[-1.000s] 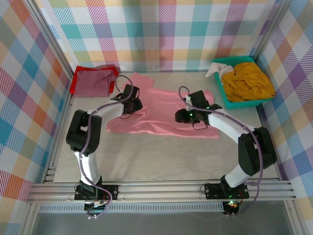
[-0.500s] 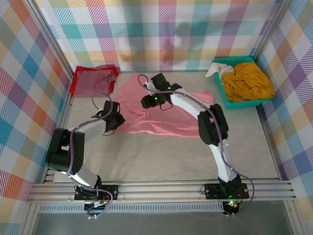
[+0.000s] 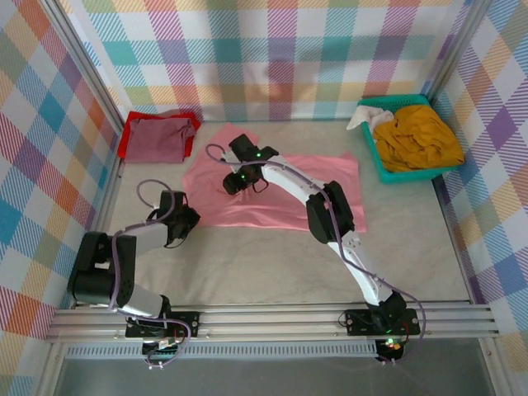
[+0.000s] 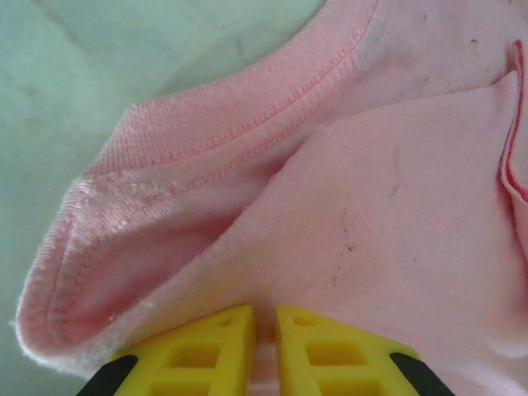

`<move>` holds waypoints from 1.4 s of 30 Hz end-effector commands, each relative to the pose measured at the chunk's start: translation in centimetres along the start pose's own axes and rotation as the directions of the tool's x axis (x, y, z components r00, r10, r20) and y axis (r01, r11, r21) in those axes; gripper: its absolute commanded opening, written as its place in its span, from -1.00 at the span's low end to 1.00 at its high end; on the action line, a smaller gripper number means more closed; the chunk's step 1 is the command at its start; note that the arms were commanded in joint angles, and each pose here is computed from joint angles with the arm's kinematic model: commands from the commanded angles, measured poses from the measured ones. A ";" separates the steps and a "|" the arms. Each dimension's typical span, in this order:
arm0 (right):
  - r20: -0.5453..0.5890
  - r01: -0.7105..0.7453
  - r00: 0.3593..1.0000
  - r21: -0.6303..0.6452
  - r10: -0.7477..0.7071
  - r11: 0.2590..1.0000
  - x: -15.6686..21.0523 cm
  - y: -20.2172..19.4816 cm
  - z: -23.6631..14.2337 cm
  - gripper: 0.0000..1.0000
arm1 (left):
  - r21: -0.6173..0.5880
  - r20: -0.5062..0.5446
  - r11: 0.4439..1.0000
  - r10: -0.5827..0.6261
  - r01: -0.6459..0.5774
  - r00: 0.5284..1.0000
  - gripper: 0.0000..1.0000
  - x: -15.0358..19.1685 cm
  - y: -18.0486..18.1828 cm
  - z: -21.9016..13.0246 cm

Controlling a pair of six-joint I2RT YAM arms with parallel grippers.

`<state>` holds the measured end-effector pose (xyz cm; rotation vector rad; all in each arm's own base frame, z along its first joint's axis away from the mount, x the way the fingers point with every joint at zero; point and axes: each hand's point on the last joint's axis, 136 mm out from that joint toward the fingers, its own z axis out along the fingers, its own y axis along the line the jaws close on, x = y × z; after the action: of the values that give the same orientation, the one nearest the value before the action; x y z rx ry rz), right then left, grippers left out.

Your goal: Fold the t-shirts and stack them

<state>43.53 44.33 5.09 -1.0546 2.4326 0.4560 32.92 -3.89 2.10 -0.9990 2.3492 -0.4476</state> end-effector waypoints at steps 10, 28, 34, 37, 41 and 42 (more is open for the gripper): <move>0.033 0.266 0.963 0.045 -0.268 0.963 0.2 3.2 1.6 0.10 | -0.184 -0.104 0.983 -0.009 -0.010 0.995 -0.65 3.0 5.3 -1.4; 0.075 0.026 0.996 0.238 -0.045 0.971 -2.3 -5.4 -0.6 -0.61 | -0.201 -0.094 0.979 -0.004 -0.015 0.996 -0.64 2.9 5.8 -1.4; 0.079 -0.063 0.996 0.206 0.048 0.976 -2.2 -6.6 -1.4 -0.57 | -0.206 -0.090 0.978 -0.002 -0.017 0.996 -0.64 2.8 5.9 -1.2; 0.075 -0.120 0.991 0.129 0.111 0.984 -2.2 -5.4 -3.0 -0.46 | -0.204 -0.090 0.979 -0.007 -0.012 0.996 -0.63 2.8 5.8 -1.1; 0.011 -0.316 0.947 -0.134 0.320 0.939 -0.8 -2.8 -5.1 -0.33 | -0.188 -0.087 0.982 -0.007 -0.010 0.996 -0.62 2.6 5.3 -1.1; -0.015 -0.364 0.930 -0.190 0.368 0.912 -0.2 -2.2 -5.3 -0.32 | -0.187 -0.088 0.982 -0.004 -0.013 0.996 -0.62 2.5 5.3 -1.2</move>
<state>46.96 39.69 5.07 -0.7723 2.5462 0.4880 30.97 -3.48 2.04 -1.0201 2.3951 -0.4058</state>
